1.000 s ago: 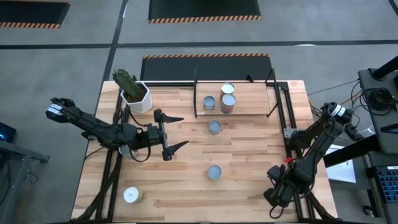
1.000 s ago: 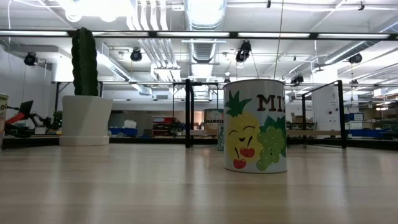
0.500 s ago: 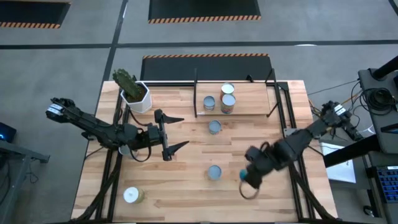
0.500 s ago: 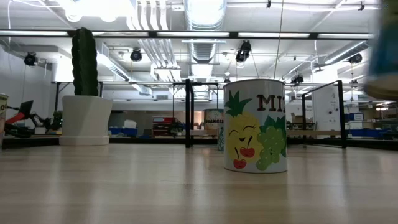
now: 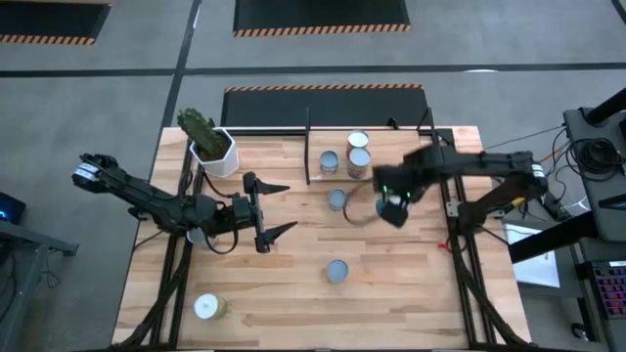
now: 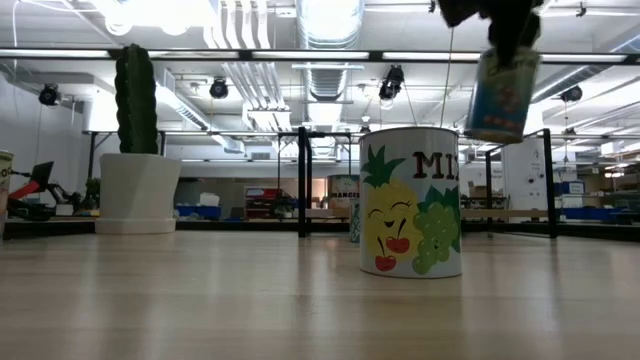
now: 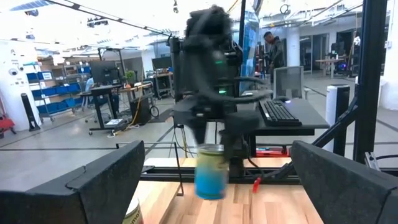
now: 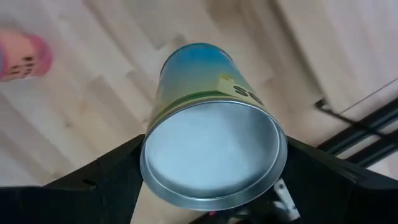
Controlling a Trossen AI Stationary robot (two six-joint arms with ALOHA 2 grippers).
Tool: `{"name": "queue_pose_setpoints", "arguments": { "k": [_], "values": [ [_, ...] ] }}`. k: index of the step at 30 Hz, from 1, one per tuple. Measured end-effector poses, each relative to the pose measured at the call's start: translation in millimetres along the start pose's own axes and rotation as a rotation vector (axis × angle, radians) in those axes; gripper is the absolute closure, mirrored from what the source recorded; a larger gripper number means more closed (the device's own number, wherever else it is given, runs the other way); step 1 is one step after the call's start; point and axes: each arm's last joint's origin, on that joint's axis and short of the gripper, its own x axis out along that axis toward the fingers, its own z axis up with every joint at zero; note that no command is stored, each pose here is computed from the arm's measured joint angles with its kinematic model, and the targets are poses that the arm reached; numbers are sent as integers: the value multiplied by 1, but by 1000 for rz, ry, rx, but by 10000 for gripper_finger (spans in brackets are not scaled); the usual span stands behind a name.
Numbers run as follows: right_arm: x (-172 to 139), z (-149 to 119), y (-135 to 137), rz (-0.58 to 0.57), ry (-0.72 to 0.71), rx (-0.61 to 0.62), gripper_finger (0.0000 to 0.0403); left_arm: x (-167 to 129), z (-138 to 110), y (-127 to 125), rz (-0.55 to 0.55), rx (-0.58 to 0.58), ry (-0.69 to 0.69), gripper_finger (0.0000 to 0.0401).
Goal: Pick and place cans onto a shelf
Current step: Put the canned cherries on the shelf
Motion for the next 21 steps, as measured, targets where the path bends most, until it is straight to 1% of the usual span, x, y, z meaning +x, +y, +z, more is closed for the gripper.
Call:
{"name": "queue_pose_setpoints", "arguments": {
  "k": [6, 11, 15, 21],
  "values": [
    [13, 30, -39, -29, 47, 16, 83, 0, 0, 0, 0, -14, 0, 15],
    [25, 48, -65, -55, 96, 21, 83, 0, 0, 0, 0, -14, 0, 15],
    [37, 61, -82, -93, 137, 19, 83, 0, 0, 0, 0, -14, 0, 15],
    [57, 78, -99, -129, 186, -1, 83, 0, 0, 0, 0, -14, 0, 15]
  ]
}}
